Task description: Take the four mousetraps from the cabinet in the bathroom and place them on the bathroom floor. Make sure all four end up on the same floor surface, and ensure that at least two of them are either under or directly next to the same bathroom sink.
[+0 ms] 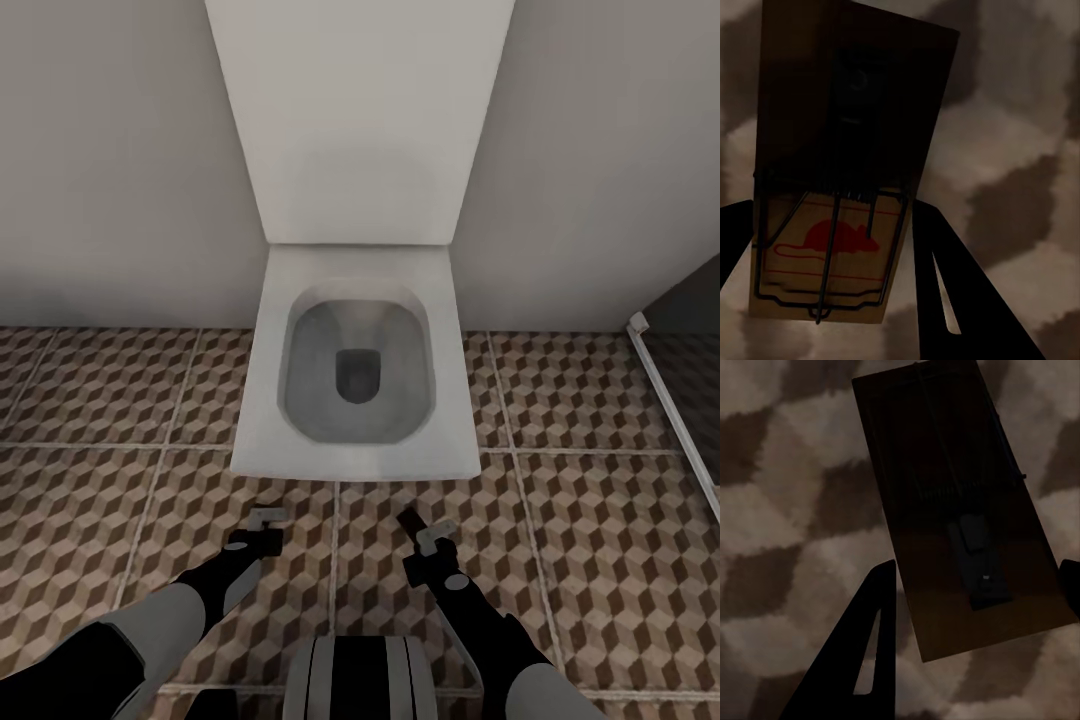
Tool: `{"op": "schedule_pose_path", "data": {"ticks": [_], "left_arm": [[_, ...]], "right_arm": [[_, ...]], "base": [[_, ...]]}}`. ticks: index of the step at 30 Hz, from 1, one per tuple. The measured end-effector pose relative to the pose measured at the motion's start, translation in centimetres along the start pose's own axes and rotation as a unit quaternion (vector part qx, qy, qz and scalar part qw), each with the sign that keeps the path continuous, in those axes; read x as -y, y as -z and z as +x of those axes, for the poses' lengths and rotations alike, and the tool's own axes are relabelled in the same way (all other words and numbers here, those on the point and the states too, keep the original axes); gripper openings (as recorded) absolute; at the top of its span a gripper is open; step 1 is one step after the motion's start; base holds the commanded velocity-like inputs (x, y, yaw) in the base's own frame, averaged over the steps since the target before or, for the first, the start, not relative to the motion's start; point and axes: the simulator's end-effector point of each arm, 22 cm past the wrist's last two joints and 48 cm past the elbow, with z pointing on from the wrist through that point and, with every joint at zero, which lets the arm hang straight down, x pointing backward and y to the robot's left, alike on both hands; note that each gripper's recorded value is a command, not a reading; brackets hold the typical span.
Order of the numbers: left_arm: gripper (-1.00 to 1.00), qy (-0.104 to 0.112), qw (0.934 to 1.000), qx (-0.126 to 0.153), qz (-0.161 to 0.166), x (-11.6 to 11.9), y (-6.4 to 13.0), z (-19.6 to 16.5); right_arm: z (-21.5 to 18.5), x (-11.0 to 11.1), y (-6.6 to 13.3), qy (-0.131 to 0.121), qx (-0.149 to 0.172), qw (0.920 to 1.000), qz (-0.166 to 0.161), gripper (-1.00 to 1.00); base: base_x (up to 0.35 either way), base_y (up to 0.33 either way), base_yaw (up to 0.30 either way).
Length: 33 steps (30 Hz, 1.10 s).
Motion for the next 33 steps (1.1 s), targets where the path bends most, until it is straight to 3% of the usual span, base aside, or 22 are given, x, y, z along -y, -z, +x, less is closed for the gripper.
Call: {"op": "schedule_pose_path", "data": {"ticks": [16,24,33], "left_arm": [[-1.0,-0.001,0.9999,-0.008,0.011,1.5,0.2,1.4],[-1.0,-0.002,0.9987,-0.012,0.049,3.3,0.4,2.0],[-1.0,-0.003,0.9983,-0.013,0.056,3.5,0.4,2.1]], "right_arm": [[0.0,0.0,0.0,0.0,0.0,1.0,0.0,-1.0],[0.0,0.0,0.0,0.0,0.0,1.0,0.0,-1.0],[0.0,0.0,0.0,0.0,0.0,1.0,0.0,-1.0]], "base": [[0.0,0.0,0.0],[0.0,0.0,0.0],[0.0,0.0,0.0]]}}
